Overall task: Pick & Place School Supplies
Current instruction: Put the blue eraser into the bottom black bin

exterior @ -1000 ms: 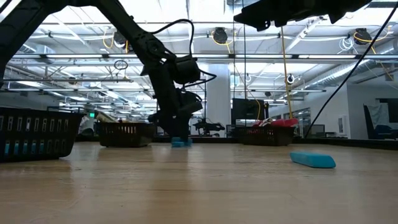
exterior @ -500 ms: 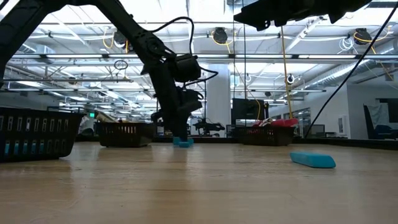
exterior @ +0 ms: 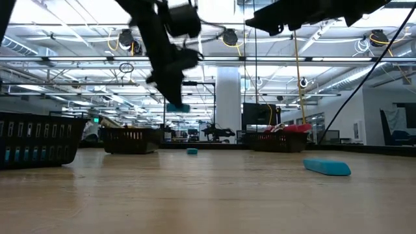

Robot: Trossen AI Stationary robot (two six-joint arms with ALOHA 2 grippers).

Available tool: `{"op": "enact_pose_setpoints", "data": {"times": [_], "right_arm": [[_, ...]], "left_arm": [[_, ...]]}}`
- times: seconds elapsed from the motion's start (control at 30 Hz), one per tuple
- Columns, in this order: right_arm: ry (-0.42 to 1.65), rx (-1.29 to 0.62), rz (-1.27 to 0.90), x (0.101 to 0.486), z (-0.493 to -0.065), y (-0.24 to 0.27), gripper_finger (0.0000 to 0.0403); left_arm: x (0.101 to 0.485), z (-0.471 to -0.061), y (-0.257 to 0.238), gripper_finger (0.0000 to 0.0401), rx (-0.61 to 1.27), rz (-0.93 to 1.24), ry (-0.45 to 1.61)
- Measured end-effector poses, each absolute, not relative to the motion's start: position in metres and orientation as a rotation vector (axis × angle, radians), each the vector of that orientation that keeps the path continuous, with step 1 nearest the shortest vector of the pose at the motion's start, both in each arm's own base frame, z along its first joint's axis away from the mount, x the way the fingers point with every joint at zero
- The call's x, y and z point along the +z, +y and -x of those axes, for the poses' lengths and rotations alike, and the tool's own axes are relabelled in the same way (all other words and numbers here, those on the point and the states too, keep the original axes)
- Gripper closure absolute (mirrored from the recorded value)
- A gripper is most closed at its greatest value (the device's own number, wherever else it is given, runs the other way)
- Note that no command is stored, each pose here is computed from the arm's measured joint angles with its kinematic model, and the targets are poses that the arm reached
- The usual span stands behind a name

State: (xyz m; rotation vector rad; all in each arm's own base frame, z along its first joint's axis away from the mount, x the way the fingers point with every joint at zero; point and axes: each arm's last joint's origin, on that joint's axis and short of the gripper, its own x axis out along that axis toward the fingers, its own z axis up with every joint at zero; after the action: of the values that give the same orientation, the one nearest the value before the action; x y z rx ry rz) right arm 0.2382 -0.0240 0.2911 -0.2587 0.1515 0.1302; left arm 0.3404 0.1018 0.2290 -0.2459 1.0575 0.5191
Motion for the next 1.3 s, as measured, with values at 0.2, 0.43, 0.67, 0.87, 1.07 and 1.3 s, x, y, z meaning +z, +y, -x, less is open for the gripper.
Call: {"op": "enact_pose_setpoints", "data": {"times": [0.2, 0.43, 0.67, 0.87, 1.07, 1.3], "right_arm": [[0.205, 0.137, 0.209, 0.272, -0.237, -0.024, 0.0195], [0.19, 0.15, 0.187, 0.27, -0.237, -0.019, 0.0195], [0.137, 0.179, 0.187, 0.275, -0.238, -0.01, 0.0195], [0.143, 0.145, 0.162, 0.275, -0.239, -0.007, 0.0195], [0.139, 0.139, 0.135, 0.276, -0.239, -0.007, 0.0195], [0.14, 0.135, 0.121, 0.276, -0.239, -0.007, 0.0195]], "left_arm": [[0.262, -0.312, 0.039, 0.0376, 0.507, 0.182, 1.129], [0.26, -0.263, -0.024, 0.0376, 0.476, 0.296, 1.119], [0.218, -0.234, -0.065, 0.0376, 0.434, 0.44, 1.199], [0.201, -0.219, -0.089, 0.0376, 0.409, 0.501, 1.252], [0.201, -0.21, -0.108, 0.0376, 0.372, 0.51, 1.269], [0.199, -0.204, -0.112, 0.0376, 0.373, 0.499, 1.288]]}}
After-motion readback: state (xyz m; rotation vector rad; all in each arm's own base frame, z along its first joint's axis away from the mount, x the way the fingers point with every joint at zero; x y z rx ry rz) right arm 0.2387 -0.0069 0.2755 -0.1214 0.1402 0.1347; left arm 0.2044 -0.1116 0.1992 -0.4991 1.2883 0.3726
